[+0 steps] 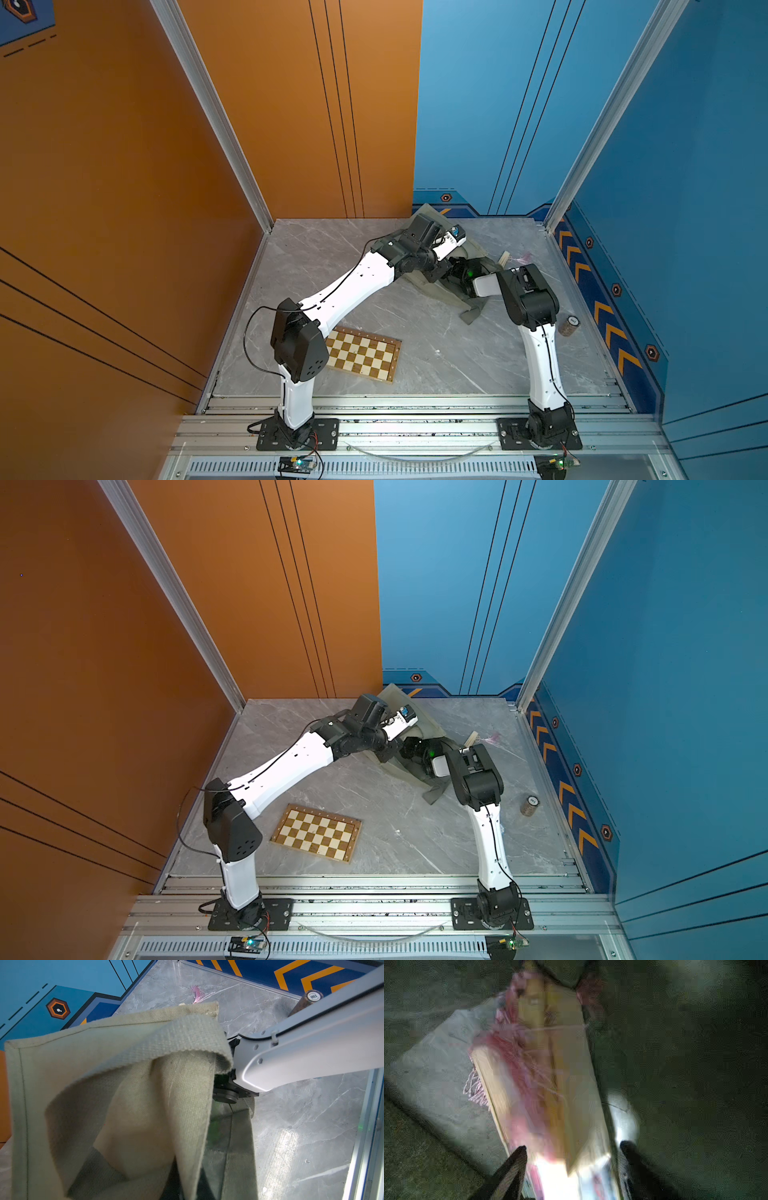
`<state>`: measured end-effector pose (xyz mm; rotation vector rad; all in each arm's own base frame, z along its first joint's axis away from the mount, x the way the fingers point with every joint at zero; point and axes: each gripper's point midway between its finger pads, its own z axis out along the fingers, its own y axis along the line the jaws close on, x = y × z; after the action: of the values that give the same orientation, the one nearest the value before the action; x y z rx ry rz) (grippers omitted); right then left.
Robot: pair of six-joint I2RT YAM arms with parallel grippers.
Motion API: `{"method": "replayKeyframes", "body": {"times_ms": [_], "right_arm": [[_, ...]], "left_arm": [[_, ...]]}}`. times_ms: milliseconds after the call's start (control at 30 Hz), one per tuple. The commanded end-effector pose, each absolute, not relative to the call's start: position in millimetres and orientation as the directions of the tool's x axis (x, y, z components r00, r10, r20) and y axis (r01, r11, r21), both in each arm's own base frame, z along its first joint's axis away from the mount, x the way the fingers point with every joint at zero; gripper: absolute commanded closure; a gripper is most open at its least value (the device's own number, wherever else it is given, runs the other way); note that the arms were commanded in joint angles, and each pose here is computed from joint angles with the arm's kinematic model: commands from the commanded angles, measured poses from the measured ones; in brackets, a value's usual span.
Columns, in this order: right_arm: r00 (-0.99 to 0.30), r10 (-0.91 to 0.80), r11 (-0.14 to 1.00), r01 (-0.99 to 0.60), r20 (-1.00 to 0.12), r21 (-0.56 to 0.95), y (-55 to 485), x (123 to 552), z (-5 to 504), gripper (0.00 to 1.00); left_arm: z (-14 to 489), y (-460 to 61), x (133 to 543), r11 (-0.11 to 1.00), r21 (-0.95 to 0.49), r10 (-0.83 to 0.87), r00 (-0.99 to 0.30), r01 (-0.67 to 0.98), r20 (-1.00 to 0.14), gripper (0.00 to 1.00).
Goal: Take out the folding fans from the tote bags
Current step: Pick up the folding fan from the canvas bag.
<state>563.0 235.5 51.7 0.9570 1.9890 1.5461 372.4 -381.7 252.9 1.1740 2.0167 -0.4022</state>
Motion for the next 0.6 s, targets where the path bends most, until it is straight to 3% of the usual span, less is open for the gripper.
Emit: {"method": "replayKeyframes", "body": {"times_ms": [0,567], "right_arm": [[-0.549,0.819,0.169,0.509,0.167,0.844,206.0,548.2,-38.1,0.28],[-0.618,0.771,0.212,0.481,0.157,0.851,195.7,521.3,-28.4,0.32]], "left_arm": [[282.5,-391.7,355.6,0.494,0.071,0.558,-0.253,0.867,-0.79,1.0],[278.2,-373.4,368.6,0.548,0.044,0.513,-0.294,0.835,-0.806,1.0]]}}
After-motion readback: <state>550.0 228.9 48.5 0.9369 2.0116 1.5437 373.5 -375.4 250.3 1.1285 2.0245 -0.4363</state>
